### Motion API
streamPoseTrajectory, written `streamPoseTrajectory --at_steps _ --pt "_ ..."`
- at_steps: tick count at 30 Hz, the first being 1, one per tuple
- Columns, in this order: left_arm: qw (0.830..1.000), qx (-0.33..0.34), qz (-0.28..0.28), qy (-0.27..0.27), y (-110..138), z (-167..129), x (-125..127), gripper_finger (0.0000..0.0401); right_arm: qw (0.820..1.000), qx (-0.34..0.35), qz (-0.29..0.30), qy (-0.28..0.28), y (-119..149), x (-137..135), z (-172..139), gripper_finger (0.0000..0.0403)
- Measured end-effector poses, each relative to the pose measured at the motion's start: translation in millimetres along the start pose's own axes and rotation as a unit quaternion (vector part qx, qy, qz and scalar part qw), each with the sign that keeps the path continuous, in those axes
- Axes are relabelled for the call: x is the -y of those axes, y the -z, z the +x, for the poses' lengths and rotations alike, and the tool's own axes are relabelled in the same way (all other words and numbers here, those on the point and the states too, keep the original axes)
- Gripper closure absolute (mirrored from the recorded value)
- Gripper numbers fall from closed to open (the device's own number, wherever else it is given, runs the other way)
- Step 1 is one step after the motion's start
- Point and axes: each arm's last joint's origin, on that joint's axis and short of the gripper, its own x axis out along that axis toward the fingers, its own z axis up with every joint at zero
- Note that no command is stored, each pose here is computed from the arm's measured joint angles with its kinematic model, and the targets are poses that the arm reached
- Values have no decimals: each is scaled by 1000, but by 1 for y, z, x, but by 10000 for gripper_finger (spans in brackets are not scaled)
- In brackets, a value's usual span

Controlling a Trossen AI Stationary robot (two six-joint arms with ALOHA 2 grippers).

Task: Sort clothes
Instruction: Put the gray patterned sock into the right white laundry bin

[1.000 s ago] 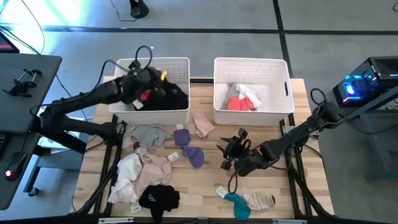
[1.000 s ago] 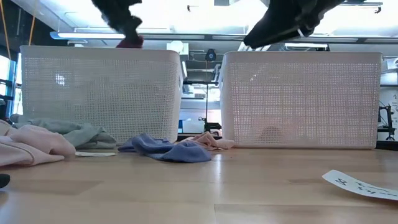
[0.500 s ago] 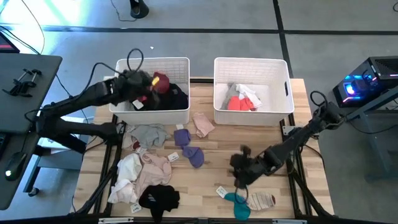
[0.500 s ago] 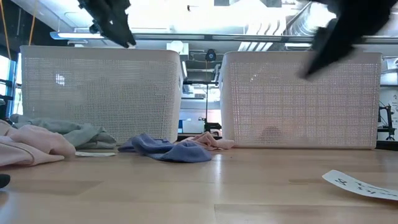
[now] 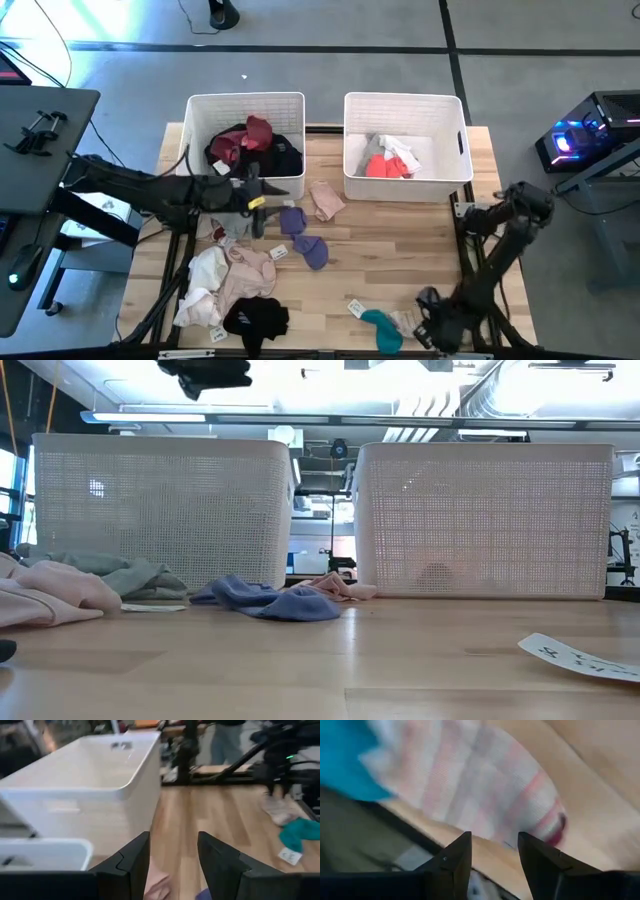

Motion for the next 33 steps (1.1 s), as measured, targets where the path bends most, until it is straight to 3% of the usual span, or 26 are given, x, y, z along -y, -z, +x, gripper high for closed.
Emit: streamPoseTrajectory --at_steps 3,8,12,14,16,21,28,30,33 --pt "999 12 27 14 4 6 10 249 999 7 18 31 12 8 16 254" --pt "998 21 57 25 6 15 20 249 999 23 4 36 8 6 23 281" --pt "997 25 66 31 7 21 26 249 993 106 -43 28 -7 4 22 336" --pt "997 33 65 34 7 23 28 249 978 188 -81 24 -14 6 21 370" --pt "996 46 67 37 4 23 31 249 950 291 -110 25 -22 10 18 393" --pt "992 85 80 43 -3 19 35 249 857 505 -105 -14 -35 17 -12 390" --pt "991 91 84 49 -4 18 38 249 667 729 -149 -42 -66 24 -69 396" --pt "992 87 77 49 -3 18 38 249 646 748 -152 -13 -78 27 -87 398" --pt "993 84 72 50 -3 18 38 249 648 746 -139 65 -102 36 -116 400"
